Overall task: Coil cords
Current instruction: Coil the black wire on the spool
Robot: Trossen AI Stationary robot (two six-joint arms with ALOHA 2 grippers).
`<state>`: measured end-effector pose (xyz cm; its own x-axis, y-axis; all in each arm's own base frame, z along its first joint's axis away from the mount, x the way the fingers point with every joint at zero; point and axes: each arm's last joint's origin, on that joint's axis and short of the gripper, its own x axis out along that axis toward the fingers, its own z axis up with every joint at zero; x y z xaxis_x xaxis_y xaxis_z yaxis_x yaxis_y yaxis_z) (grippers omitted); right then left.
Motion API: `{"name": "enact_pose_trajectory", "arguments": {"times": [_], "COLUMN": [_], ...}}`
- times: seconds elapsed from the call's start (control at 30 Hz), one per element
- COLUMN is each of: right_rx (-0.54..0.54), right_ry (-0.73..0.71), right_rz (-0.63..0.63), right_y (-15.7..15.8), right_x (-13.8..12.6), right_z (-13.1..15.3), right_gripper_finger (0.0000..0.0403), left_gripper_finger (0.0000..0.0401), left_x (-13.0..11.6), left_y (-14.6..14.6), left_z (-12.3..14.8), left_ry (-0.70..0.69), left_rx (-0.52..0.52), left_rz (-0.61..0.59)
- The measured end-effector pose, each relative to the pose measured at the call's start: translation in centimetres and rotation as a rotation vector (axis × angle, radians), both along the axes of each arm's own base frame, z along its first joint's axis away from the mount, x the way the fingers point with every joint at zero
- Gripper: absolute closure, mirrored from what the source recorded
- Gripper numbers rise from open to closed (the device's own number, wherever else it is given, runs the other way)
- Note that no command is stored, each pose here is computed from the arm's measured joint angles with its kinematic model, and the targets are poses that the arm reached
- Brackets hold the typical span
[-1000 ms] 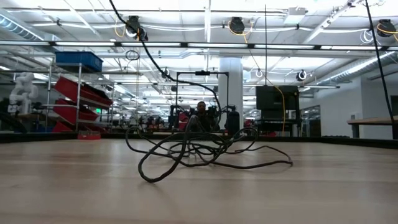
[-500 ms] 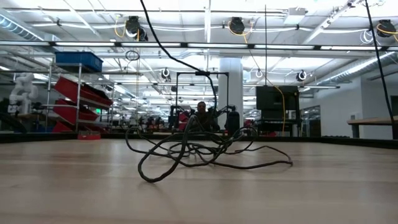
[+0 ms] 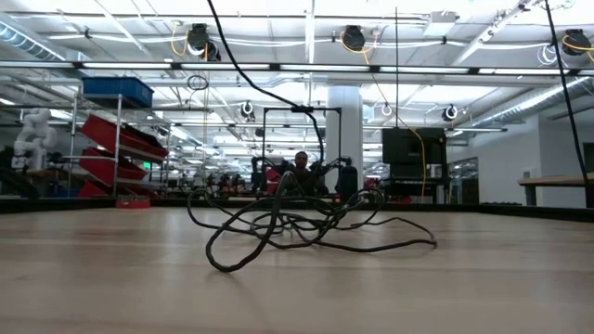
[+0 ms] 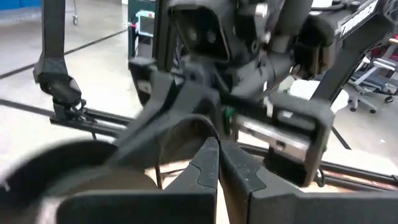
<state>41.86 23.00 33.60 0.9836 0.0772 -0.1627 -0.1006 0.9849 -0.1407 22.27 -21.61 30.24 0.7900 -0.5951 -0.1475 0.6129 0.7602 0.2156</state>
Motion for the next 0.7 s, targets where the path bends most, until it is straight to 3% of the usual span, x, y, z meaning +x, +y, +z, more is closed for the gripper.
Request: {"name": "enact_pose_trajectory", "arguments": {"times": [0.4,0.7], "right_rx": [-0.048,-0.062], "right_ry": [0.024,0.004], "right_rz": [0.005,0.021], "right_y": [-0.2,0.6], "right_x": [0.1,-0.4], "right_z": [-0.3,0.9], "right_gripper_finger": [0.0403,0.0403], "left_gripper_finger": [0.0401,0.0401], "left_x": [0.1,0.1], "left_y": [0.0,0.2], "left_z": [0.6,-0.3], "left_ry": [-0.098,0.021], "left_rx": [0.023,0.016], "left_rz": [-0.040,0.029]}}
